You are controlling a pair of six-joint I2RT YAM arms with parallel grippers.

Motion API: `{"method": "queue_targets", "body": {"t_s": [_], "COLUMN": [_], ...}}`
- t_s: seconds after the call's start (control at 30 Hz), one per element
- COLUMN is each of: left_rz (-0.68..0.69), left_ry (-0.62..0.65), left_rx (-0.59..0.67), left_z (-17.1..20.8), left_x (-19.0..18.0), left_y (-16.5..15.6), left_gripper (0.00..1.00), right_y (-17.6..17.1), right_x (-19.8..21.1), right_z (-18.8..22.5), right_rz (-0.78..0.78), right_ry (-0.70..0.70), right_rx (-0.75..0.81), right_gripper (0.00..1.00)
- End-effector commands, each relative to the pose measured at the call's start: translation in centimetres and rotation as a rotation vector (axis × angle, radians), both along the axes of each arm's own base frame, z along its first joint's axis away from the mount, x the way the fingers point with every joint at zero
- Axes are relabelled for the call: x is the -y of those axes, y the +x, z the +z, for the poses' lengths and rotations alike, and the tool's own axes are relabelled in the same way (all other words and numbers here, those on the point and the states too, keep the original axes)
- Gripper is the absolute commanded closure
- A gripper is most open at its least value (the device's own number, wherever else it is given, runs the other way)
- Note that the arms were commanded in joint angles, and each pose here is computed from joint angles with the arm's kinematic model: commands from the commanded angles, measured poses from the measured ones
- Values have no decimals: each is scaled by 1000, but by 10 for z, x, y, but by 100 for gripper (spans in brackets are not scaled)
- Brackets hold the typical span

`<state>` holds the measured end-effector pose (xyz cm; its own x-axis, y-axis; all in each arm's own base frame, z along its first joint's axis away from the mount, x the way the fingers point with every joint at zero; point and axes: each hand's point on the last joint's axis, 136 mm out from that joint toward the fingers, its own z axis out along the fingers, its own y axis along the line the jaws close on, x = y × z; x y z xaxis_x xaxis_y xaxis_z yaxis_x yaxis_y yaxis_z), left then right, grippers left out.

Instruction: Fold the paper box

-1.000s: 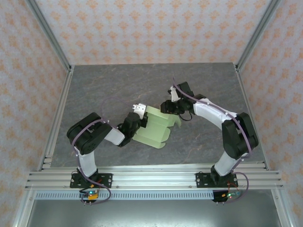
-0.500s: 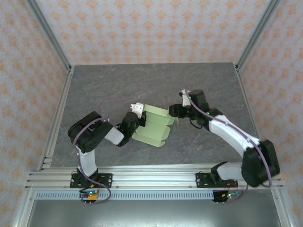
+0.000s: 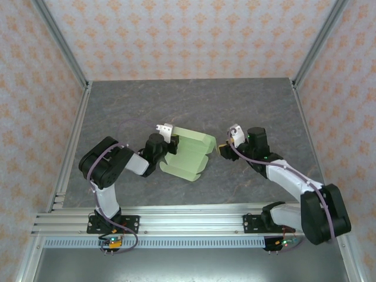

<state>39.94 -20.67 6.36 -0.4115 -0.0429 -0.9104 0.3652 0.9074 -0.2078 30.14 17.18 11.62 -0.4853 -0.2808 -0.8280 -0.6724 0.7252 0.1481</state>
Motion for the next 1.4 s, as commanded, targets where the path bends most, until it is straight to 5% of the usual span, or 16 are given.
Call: {"method": "queue_targets", "body": {"t_s": [0.0,0.2,0.57,1.03,1.37], "left_rz": [-60,-80,-54,143,173], "left_ry": [-43,-81,-103,-148,-176], "left_rx": [-49,-88,-91,-186,-231], "left_z": [5,3,5,-3,1], "left_x": [8,13,10,-7,15], "left_y": [-2,-1,0,-4,-21], "left_gripper": [100,100,100,100,100], "right_y": [5,-10,10,65,93], "right_x": [-29,-65,-86,-69,-77], "right_z": [33,34,27,31,34], "right_rz": [197,326,232,-354,-461], "right_ry": [48,54,37,-23,-44], "right_rx": [136,186,229,418,468], "right_gripper": [50,48,70,61,65]}}
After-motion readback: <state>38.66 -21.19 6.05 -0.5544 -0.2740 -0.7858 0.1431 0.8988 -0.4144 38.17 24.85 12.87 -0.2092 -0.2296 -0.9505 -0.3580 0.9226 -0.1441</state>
